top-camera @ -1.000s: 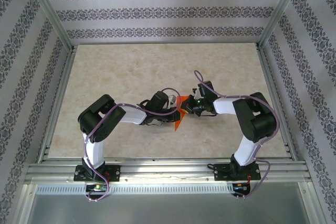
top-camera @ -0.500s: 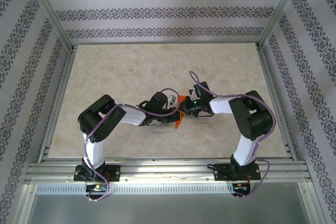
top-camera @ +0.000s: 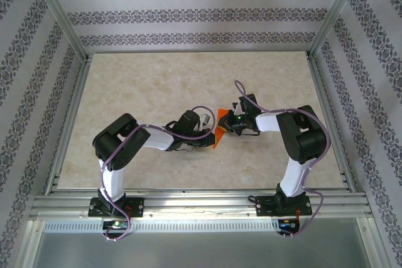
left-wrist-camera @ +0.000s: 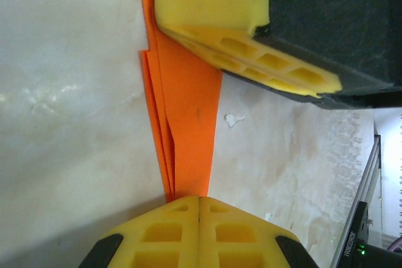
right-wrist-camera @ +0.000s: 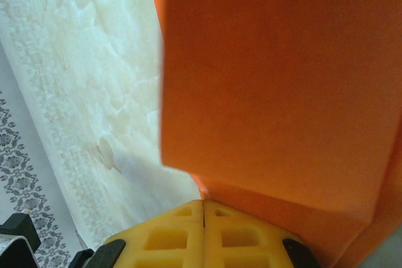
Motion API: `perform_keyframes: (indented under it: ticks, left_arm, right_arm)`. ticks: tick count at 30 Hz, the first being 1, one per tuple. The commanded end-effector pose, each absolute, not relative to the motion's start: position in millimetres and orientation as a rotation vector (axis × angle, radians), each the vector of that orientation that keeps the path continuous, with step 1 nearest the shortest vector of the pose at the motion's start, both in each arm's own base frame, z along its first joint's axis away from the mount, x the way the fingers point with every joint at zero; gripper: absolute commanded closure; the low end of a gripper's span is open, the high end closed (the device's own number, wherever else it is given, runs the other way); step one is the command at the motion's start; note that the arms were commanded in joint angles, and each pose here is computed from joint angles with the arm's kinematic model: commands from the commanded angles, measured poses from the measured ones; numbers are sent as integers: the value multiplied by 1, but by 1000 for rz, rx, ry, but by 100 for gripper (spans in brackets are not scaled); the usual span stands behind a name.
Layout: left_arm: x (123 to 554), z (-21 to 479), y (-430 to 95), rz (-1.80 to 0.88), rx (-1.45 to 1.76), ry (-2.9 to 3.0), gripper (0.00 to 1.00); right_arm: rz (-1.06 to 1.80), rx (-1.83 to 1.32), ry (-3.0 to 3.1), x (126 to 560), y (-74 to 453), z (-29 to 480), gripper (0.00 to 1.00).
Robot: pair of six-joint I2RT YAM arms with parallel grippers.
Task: Fold a paper plane with a square sheet of paper (pick it up from the middle)
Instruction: Fold the wing for the fifth time at the center of the table.
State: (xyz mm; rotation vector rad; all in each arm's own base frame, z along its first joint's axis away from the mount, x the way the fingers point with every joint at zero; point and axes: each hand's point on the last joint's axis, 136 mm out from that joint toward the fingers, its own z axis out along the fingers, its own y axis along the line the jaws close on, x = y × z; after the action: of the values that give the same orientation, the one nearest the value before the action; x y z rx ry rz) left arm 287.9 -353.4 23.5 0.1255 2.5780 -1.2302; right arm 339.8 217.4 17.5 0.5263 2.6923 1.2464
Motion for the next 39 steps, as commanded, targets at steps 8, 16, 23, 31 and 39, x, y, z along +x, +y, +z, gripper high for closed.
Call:
perform_keyframes:
  ticks: [8,16,23,31,39]
  left_arm:
    - [271,36,-339,-1077,153,2713,100]
    - [283,62,-348,-1106,165,2629,100]
    - [283,58,-360,-1070,247,2663,100]
    - [282,34,-359,-894,286,2757,100]
    - [272,-2,-350,-792,278,2836,100]
  right_arm:
    - [1256,488,2751,306,230,14,100]
    - [1248,491,2746,305,232,16,100]
    - [1254,497,2749,305,235,15,100]
    - [1248,507,2755,303,234,13,100]
    - [1254,506,2750,303,235,16,100]
